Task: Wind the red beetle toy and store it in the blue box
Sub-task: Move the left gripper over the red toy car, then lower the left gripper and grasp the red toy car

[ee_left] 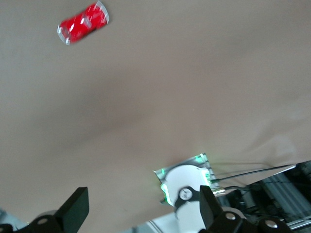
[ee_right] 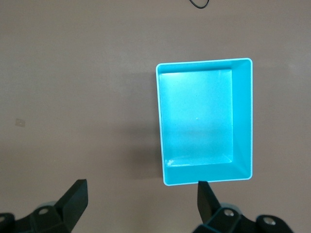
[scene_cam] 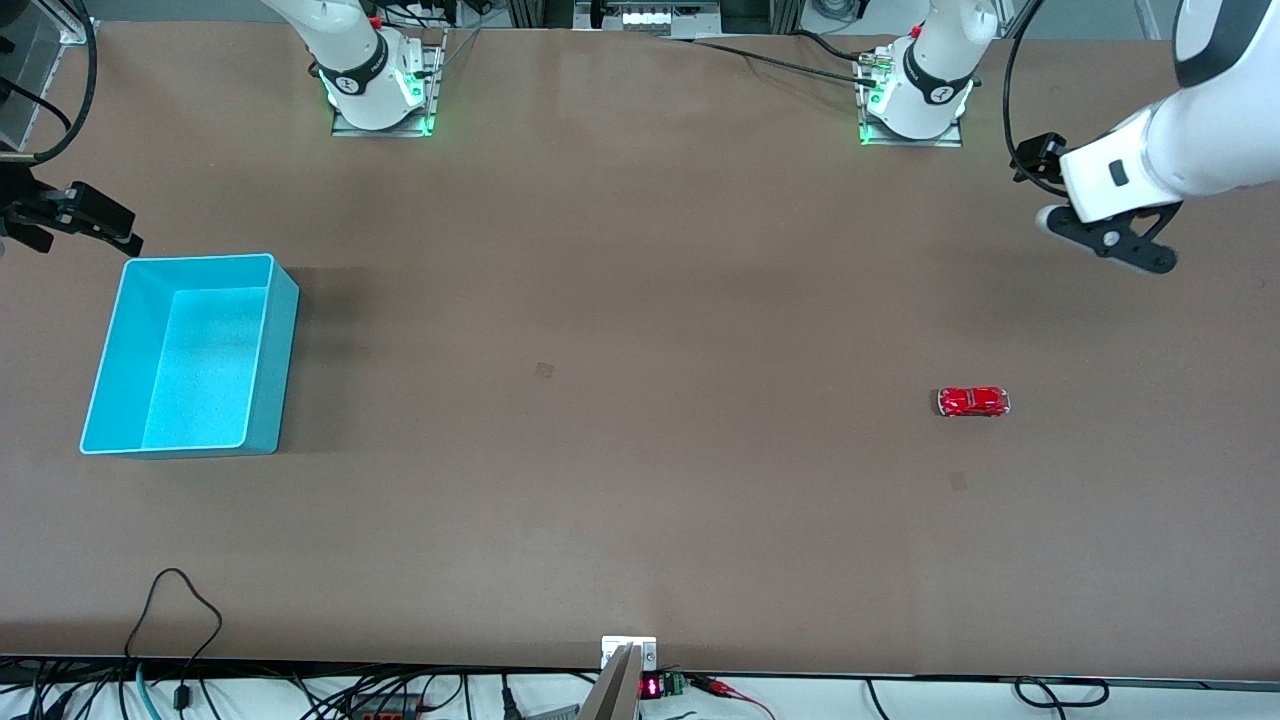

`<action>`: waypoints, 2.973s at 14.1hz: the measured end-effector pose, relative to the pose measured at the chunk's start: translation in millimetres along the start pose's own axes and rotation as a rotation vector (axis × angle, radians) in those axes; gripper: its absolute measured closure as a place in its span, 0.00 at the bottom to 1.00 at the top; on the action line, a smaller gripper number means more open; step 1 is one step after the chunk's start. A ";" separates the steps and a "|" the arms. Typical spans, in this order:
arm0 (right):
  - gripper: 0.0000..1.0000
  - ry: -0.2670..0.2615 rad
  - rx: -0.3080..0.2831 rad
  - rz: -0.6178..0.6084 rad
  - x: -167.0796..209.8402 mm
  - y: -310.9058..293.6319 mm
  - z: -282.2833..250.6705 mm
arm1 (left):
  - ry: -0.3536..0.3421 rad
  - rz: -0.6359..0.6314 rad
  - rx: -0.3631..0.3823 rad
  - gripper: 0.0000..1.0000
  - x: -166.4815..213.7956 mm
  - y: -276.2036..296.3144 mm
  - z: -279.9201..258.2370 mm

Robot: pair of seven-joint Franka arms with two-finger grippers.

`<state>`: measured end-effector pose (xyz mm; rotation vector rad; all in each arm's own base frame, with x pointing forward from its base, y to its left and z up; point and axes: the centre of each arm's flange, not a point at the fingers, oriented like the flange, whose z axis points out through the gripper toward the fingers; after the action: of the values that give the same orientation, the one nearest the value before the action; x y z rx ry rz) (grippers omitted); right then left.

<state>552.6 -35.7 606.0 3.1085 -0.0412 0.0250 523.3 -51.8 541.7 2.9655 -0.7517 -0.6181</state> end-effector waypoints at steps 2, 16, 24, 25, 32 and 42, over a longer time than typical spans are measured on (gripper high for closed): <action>0.00 0.000 0.000 0.000 0.0 0.0 0.0 | 0.048 0.147 0.033 0.00 21.7 -11.4 9.5; 0.00 -0.002 0.000 0.000 0.9 -0.3 1.7 | 0.243 0.780 0.363 0.00 113.6 -120.7 210.4; 0.00 -0.002 0.000 0.000 1.0 -0.3 2.0 | 0.232 0.819 0.319 0.00 136.5 -136.5 277.3; 0.00 -0.002 0.000 0.000 1.0 -0.3 2.0 | 0.232 0.820 0.319 0.00 136.9 -136.5 278.1; 0.00 -0.002 0.000 0.000 1.0 -0.2 2.0 | 0.237 0.836 0.323 0.00 141.7 -129.9 275.2; 0.00 -0.004 -0.001 0.000 1.7 -0.3 3.2 | 0.243 0.856 0.334 0.00 148.4 -121.0 269.7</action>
<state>554.3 -35.5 602.9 3.1078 -0.0410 0.0192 594.9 7.1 224.1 2.4742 -2.0427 -0.0711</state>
